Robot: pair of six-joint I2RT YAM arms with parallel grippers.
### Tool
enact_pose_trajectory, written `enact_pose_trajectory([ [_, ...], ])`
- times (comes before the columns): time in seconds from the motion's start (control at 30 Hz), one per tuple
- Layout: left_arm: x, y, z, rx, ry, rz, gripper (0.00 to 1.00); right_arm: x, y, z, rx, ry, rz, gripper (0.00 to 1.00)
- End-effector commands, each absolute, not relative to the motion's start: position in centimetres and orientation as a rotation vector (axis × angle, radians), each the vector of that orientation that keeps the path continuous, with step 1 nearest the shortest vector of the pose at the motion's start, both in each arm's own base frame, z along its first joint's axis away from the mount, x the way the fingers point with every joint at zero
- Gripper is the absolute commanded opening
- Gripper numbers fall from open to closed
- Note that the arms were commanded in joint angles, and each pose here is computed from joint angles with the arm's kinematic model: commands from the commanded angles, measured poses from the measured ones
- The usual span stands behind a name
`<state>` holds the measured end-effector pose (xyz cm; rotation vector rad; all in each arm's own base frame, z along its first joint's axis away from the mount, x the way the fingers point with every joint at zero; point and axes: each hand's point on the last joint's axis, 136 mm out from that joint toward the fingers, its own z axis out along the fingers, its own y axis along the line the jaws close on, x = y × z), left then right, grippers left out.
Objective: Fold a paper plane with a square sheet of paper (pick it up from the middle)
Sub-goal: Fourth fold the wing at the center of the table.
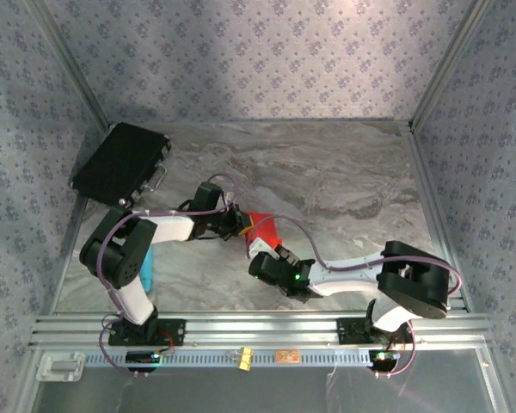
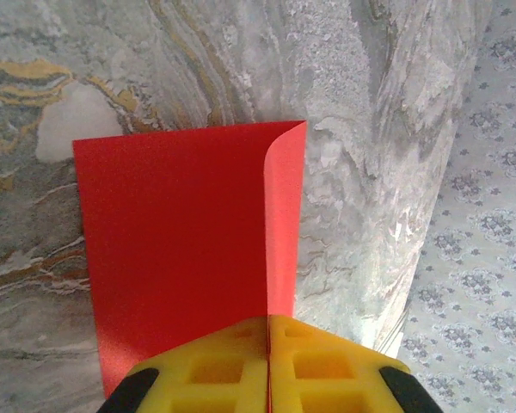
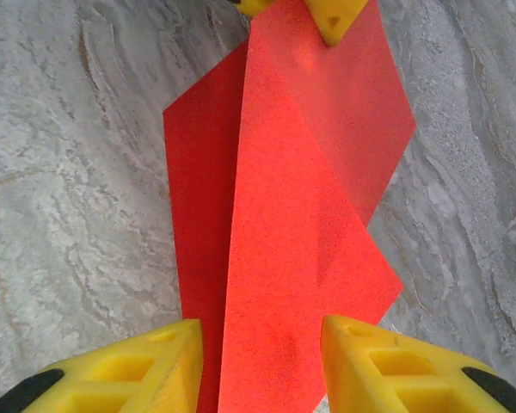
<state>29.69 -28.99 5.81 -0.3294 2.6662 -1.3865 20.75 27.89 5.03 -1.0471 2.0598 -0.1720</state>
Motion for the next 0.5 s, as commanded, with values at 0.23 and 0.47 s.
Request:
enact_pose_trajectory([
  [0.23,30.16,-29.6,8.06,-0.292,2.625,-1.441,0.09,21.61,27.8,4.93,-0.952,2.075,-0.228,0.36],
  [0.47,30.19,-29.66,8.06,-0.292,2.625,-1.441,0.1,21.61,27.51,4.78,-0.907,2.1,-0.166,0.29],
])
